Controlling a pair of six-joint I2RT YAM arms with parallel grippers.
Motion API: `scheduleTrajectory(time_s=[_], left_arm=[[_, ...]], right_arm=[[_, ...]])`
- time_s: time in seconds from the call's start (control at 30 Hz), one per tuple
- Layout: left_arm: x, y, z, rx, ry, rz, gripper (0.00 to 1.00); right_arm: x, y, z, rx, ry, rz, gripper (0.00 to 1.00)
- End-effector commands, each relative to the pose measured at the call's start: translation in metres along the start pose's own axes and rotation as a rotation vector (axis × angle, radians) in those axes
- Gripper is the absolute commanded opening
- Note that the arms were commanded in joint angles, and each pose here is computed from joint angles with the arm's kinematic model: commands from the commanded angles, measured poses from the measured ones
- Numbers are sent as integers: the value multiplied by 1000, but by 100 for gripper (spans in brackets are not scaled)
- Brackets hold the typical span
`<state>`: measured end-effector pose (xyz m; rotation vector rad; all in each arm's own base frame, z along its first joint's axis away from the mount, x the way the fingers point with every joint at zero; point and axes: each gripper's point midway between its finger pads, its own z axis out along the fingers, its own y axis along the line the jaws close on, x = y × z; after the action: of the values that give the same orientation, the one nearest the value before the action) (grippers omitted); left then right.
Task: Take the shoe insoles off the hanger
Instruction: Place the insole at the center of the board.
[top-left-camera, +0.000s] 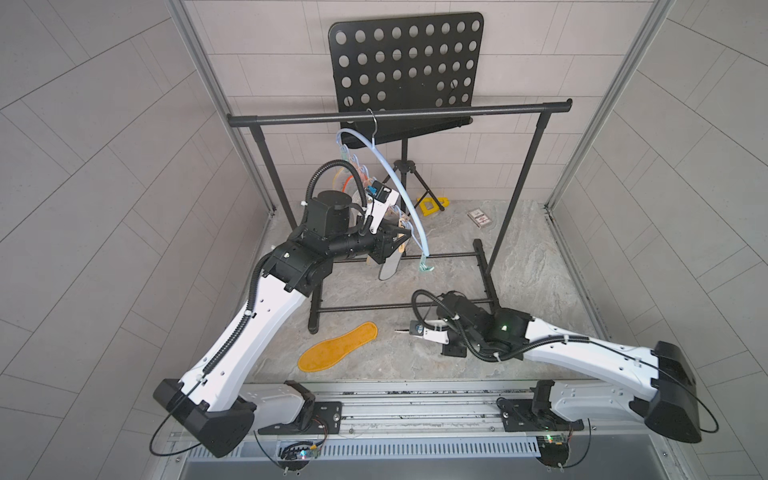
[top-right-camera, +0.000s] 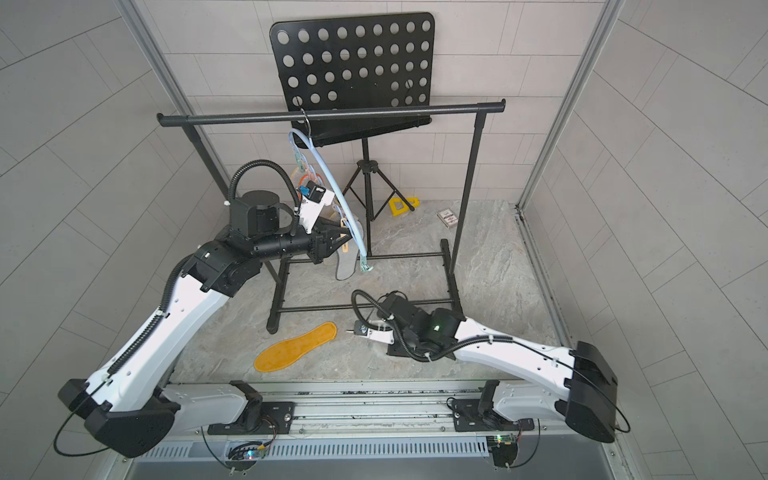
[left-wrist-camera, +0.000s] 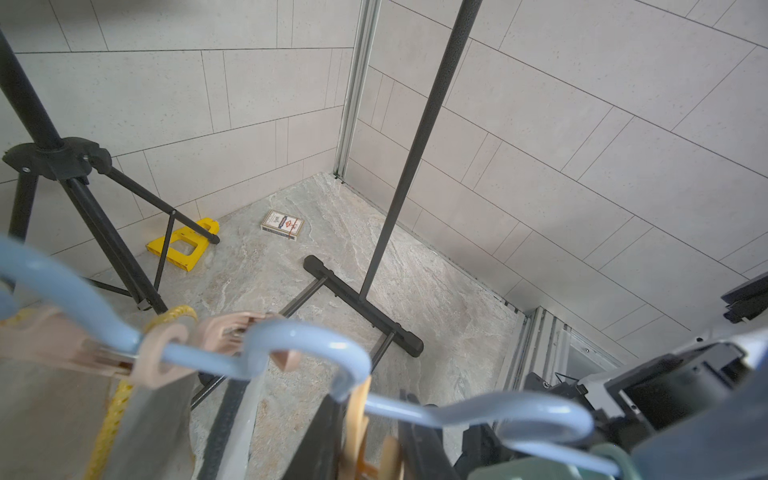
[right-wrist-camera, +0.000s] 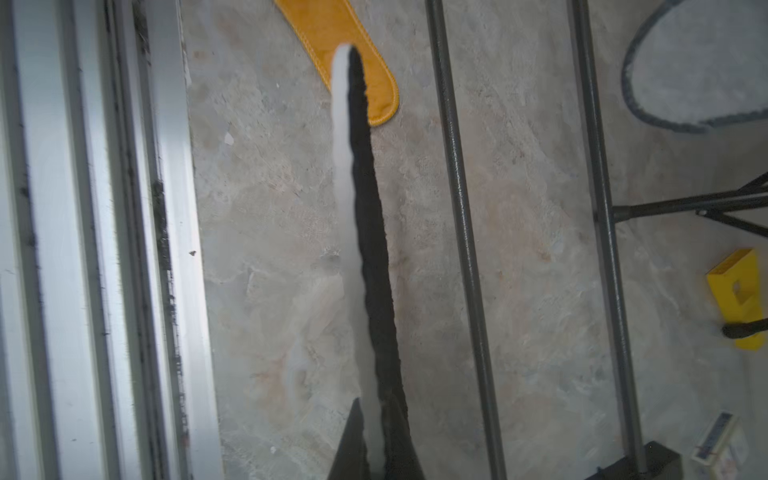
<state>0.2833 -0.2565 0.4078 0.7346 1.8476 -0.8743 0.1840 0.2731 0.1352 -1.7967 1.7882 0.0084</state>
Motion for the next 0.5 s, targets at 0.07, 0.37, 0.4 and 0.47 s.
scheduleTrajectory(time_s=[0.07, 0.37, 0.4, 0.47], left_arm=[[-7, -1, -3, -6, -27, 3, 23], [-2, 2, -5, -28, -14, 4, 23], [-1, 3, -5, -30, -12, 3, 23], [0, 3, -4, -31, -10, 4, 23]], right_arm=[[-28, -10, 33, 103, 110, -374, 0], [-68, 39, 83, -29, 77, -541, 0], [-70, 44, 88, -42, 80, -546, 0], [-73, 46, 97, -41, 81, -523, 0]])
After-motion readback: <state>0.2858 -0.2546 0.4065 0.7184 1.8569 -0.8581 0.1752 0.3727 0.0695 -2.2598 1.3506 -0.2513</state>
